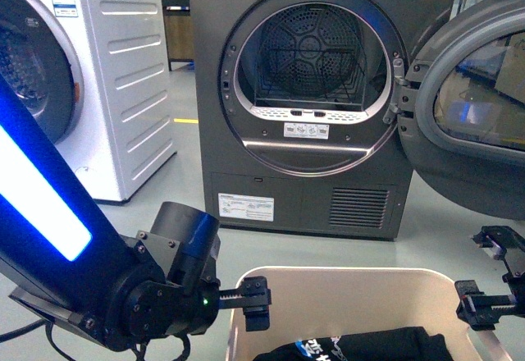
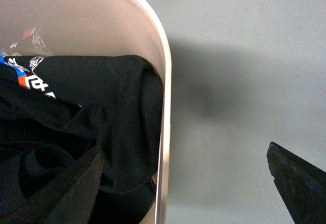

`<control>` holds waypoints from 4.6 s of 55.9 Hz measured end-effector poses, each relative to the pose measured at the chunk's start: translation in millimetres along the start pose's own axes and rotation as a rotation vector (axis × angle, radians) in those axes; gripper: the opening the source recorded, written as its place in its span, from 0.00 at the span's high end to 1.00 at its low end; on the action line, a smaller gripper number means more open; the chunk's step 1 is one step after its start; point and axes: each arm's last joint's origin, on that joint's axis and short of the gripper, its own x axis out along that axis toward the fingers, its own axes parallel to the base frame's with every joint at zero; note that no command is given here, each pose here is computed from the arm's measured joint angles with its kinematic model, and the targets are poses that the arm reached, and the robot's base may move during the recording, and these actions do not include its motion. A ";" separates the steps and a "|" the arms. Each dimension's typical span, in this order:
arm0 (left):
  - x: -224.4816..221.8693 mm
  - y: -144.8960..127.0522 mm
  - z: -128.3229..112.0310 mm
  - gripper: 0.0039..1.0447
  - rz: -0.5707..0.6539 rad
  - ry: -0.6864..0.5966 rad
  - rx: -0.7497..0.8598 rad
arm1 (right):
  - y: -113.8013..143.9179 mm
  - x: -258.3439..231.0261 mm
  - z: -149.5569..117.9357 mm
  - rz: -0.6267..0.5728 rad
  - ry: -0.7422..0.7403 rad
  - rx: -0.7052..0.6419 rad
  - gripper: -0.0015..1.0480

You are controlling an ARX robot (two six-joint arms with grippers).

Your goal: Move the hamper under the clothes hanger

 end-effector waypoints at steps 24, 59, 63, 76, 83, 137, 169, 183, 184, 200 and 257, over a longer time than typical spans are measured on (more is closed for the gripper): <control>25.1 -12.3 -21.8 0.06 0.054 0.116 0.066 | -7.1 14.7 -17.6 0.017 0.078 0.020 0.20; 32.2 -14.8 -23.4 0.61 0.091 0.220 0.098 | -2.9 20.7 -22.4 0.054 0.120 0.030 0.97; 32.2 -15.8 -23.0 0.75 0.086 0.221 0.099 | -2.9 20.7 -21.4 0.050 0.117 0.034 0.97; 31.6 -20.7 -23.9 0.96 0.072 0.224 0.085 | -3.0 20.7 -21.1 0.052 0.116 0.039 0.97; 30.4 -21.3 -22.3 0.96 0.070 0.220 0.081 | -3.5 20.6 -21.2 0.053 0.115 0.041 0.97; -14.8 -0.6 29.8 0.96 0.109 0.083 0.121 | 12.1 -26.4 -9.1 0.106 0.037 0.111 0.97; -14.8 -1.5 29.6 0.96 0.107 0.082 0.122 | 11.1 -30.3 -7.1 0.096 0.013 0.107 0.97; -15.0 2.1 29.5 0.96 0.121 0.082 0.117 | 15.2 -29.7 -6.2 0.106 0.012 0.098 0.97; -14.9 3.9 29.8 0.96 0.124 0.082 0.114 | 16.8 -29.4 -5.8 0.109 0.012 0.095 0.97; -17.7 0.7 32.2 0.96 0.114 0.074 0.121 | 13.4 -31.4 -4.9 0.098 0.005 0.100 0.97; -17.8 -2.3 31.5 0.96 0.108 0.074 0.126 | 9.8 -33.7 -5.0 0.094 0.001 0.107 0.97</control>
